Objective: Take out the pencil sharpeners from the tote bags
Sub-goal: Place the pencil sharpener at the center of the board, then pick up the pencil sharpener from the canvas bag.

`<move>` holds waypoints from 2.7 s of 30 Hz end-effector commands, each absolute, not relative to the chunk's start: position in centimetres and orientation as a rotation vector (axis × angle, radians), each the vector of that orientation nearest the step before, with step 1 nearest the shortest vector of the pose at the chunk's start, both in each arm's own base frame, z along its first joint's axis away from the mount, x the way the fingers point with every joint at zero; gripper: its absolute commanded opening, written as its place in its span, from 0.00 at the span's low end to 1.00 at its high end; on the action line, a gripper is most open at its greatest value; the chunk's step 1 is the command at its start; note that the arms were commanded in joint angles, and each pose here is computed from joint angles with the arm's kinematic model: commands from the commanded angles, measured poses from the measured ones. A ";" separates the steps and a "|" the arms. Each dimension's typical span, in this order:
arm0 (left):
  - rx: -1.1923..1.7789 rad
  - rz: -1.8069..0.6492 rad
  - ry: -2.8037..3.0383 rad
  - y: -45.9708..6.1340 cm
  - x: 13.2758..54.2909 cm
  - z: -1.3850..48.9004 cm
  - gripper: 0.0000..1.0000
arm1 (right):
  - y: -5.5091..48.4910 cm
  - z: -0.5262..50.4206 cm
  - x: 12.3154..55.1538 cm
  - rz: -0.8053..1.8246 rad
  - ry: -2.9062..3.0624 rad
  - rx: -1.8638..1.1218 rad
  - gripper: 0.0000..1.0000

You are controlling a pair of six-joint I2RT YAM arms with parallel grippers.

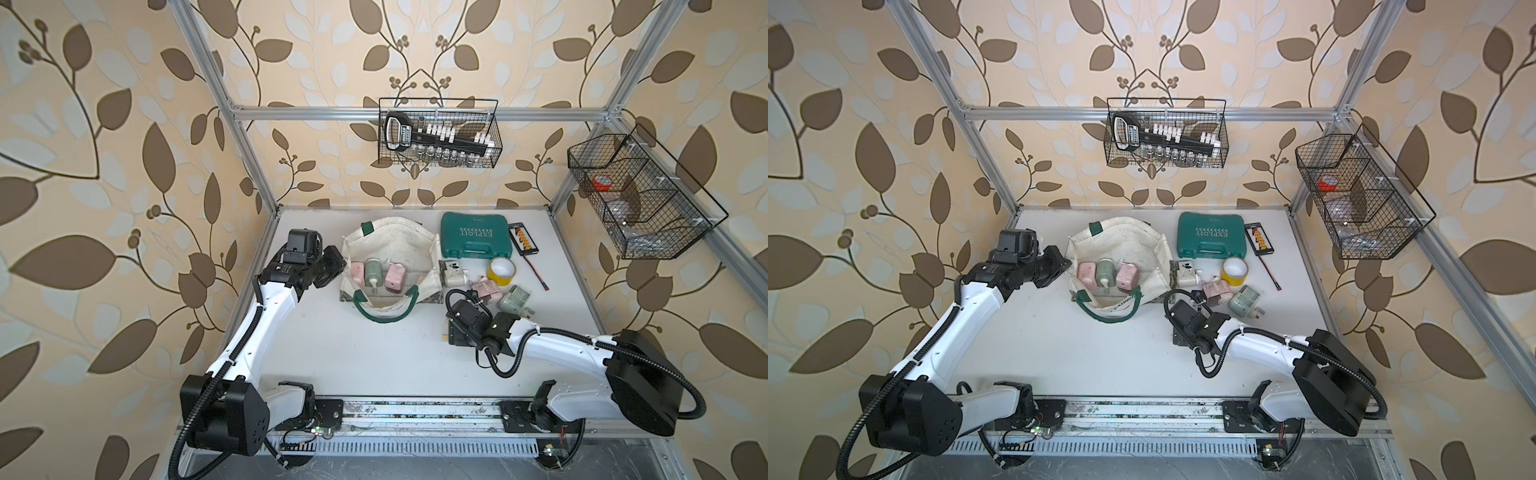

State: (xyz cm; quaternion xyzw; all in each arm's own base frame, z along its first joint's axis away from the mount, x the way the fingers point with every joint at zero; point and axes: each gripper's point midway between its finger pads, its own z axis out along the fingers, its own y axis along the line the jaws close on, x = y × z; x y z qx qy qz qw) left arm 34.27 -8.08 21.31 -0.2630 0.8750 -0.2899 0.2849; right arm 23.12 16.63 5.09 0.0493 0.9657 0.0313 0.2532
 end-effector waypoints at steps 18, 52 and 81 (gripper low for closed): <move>-0.665 -0.833 2.351 -8.5 30.3 18.8 0.00 | 30.7 27.9 29.8 0.766 2.172 -0.229 0.61; -0.620 -0.821 2.384 -11.0 26.6 14.9 0.00 | 31.0 11.3 33.0 0.164 2.559 -0.073 0.69; -0.624 -0.819 2.384 -11.0 26.8 15.3 0.00 | 33.7 9.5 35.9 0.246 2.606 0.145 1.00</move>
